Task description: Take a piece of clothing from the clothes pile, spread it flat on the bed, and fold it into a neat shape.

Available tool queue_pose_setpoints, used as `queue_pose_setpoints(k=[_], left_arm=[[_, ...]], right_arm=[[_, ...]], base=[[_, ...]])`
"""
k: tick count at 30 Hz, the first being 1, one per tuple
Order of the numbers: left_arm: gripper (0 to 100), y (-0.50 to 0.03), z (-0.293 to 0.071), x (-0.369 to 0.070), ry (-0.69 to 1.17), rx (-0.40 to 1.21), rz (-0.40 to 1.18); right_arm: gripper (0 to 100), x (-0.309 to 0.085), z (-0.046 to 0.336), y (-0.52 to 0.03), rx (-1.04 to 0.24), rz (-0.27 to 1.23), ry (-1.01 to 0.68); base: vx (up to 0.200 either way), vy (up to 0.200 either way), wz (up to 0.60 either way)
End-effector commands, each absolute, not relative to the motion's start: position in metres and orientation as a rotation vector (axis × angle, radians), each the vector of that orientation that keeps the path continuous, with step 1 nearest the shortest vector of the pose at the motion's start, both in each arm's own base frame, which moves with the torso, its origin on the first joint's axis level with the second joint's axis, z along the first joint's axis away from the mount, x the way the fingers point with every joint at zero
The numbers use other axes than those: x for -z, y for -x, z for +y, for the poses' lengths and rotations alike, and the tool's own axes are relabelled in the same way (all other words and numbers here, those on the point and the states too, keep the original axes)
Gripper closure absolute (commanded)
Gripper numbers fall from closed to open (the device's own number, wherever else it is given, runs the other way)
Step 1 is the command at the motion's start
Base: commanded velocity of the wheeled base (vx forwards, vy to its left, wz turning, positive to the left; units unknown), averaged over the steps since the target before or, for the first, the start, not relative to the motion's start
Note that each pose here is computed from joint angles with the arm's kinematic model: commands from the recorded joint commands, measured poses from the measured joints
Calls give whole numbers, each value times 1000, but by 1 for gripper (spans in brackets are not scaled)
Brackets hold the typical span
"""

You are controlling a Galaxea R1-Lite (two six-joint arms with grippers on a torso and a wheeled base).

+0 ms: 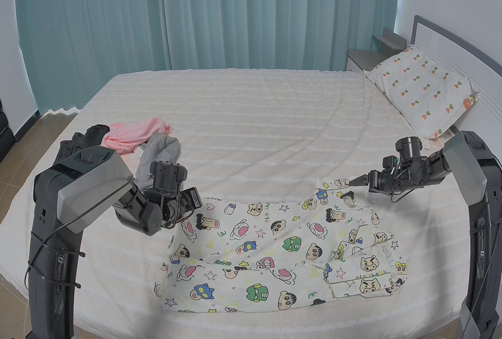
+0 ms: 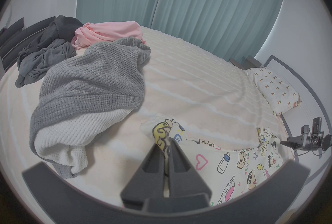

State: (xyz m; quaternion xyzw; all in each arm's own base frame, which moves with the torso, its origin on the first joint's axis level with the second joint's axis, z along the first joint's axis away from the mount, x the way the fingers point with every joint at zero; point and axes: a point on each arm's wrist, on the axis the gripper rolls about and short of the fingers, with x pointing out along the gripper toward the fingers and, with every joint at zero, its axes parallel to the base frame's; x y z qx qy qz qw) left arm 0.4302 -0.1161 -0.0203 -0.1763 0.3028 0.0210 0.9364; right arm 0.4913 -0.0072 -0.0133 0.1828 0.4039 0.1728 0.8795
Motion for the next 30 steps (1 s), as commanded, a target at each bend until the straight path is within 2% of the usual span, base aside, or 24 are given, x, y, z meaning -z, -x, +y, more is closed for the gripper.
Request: queue_pose_setpoints(k=[1,13,14,18,30], left_arm=[[100,-428,-115,21,356,-54,622],[100,-424,-120,24,348,-45,637],[100,-424,-120,24,348,-45,637],[100,-424,-120,25,348,-46,639],[100,-423,-118,18,344,-57,621]], right_arm=[[0,49,-4,-506,-342,898,-385],[0,59,26,-517,-400,939,-405],[100,59,26,-517,-401,939,-407],[100,60,31,-519,-435,948,-473],[100,47,16,-525,-364,925,-617]], base=[[0,0,0],[0,0,0],[0,0,0],[0,0,0],[0,0,0]])
